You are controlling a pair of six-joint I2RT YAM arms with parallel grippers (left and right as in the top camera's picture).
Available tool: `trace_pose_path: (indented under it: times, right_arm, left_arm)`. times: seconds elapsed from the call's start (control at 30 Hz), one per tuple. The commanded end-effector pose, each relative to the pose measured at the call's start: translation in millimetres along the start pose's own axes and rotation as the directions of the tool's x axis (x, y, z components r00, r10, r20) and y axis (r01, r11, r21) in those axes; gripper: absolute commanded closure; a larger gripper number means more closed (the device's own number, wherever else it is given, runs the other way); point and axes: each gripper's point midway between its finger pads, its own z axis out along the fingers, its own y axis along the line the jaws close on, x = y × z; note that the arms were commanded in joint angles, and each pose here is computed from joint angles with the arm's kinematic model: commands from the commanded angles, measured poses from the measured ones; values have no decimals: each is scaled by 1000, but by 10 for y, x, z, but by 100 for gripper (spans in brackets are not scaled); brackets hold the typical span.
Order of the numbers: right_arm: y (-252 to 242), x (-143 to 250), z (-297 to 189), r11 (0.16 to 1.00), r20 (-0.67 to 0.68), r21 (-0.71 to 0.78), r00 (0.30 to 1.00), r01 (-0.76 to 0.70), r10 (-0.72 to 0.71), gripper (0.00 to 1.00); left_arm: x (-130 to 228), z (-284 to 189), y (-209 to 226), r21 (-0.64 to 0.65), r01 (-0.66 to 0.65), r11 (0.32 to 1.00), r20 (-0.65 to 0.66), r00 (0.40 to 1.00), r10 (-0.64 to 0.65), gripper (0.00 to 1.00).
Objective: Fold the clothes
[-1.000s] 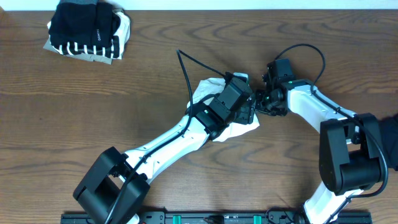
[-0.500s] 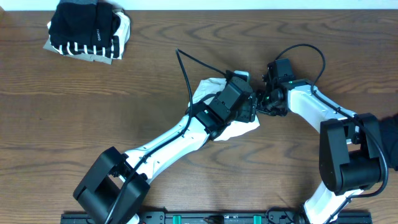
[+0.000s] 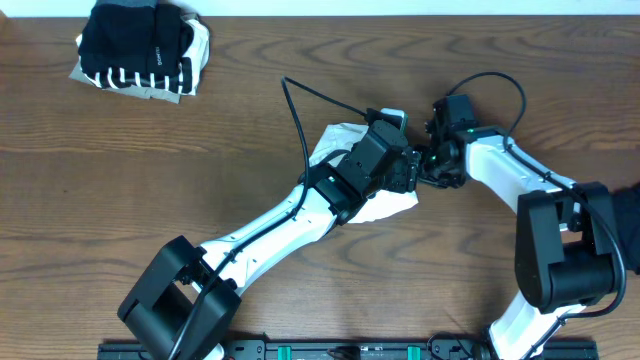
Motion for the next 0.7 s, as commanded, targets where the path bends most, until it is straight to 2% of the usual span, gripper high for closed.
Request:
trace_pose_path:
  times: [0.0,0.23,0.67]
  right_arm:
    - [-207,-64,-7,997,-4,23,997,-73,74,71]
    - [-265,-118,-153,989,-31,-97,994,-107,105,70]
    - [-40,60,-130,989,-88,-134,995,-58,47,71]
  left_arm:
    - [-227,-128,-194,53,1,999,58,998,-4,27]
    - [-246,-83,-206,62,0,998,71,997,-5,27]
    - [-326,72,-258,102,53,993,116,991,-65,27]
